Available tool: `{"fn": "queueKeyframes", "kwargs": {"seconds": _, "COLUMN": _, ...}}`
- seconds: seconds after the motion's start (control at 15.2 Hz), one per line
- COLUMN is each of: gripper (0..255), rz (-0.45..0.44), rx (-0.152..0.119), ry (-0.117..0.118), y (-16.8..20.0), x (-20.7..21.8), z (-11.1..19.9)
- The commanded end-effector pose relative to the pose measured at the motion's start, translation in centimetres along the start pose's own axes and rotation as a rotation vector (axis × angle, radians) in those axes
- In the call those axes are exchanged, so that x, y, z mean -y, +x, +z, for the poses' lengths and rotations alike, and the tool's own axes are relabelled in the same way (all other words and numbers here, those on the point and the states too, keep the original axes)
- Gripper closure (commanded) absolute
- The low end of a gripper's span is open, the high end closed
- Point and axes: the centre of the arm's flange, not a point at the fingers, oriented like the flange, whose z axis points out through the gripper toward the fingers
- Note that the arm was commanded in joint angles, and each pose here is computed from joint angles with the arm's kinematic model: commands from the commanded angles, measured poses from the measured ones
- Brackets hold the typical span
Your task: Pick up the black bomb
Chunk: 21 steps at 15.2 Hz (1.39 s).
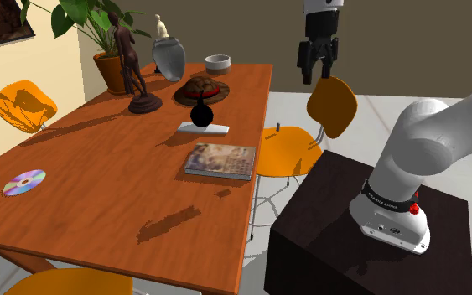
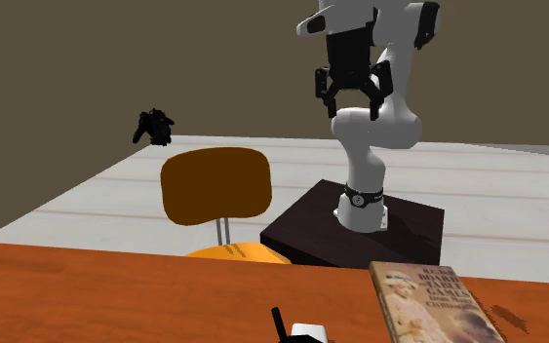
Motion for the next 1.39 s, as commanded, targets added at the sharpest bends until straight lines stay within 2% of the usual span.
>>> {"fn": "queueKeyframes", "kwargs": {"seconds": 0.0, "gripper": 0, "rz": 0.000, "rx": 0.000, "ry": 0.000, "y": 0.0, "x": 0.0, "z": 0.0}}
{"fn": "queueKeyframes", "kwargs": {"seconds": 1.32, "gripper": 0, "rz": -0.121, "rx": -0.030, "ry": 0.031, "y": 24.4, "x": 8.2, "z": 2.5}}
